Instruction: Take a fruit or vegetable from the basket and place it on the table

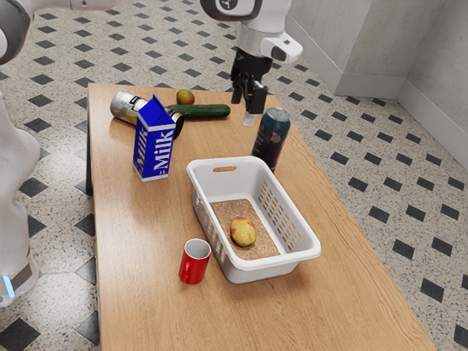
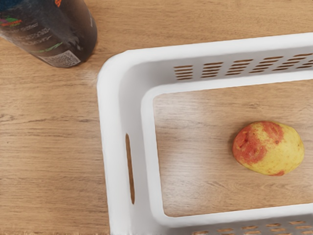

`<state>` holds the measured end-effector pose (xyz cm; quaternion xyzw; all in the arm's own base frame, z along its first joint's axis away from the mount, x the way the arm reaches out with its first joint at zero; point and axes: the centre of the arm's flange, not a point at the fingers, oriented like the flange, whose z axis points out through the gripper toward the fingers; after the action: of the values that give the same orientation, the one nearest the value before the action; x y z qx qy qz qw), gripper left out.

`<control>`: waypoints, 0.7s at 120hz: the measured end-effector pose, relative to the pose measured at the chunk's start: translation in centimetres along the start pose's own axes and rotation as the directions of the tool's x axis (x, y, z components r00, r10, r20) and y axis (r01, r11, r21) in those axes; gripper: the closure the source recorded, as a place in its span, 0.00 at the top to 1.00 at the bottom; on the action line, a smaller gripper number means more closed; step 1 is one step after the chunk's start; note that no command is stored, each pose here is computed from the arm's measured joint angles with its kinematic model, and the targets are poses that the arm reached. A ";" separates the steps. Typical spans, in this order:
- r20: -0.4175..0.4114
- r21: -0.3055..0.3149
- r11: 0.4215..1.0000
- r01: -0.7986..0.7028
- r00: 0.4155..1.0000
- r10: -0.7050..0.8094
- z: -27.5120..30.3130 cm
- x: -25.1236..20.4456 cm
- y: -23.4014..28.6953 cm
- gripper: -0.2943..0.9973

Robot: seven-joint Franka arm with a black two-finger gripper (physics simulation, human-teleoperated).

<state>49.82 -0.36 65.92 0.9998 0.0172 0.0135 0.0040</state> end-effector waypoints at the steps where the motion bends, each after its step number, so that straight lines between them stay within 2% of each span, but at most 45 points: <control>1: 0.000 0.000 1.000 0.002 1.000 -0.002 0.0 0.0 0.0 0.77; 41: 0.006 0.005 0.999 0.044 0.999 -0.044 0.1 0.3 -0.2 0.77; 57: -0.004 -0.019 0.999 0.040 0.999 -0.040 -2.7 0.0 0.5 0.77; 68: 0.029 0.018 1.000 0.024 0.999 -0.024 -2.0 0.3 0.6 0.77; 84: 0.041 0.049 0.990 -0.133 0.990 0.131 -1.5 -0.5 7.3 0.77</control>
<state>49.53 -7.66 67.50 0.9985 -0.0489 -0.0057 -0.0224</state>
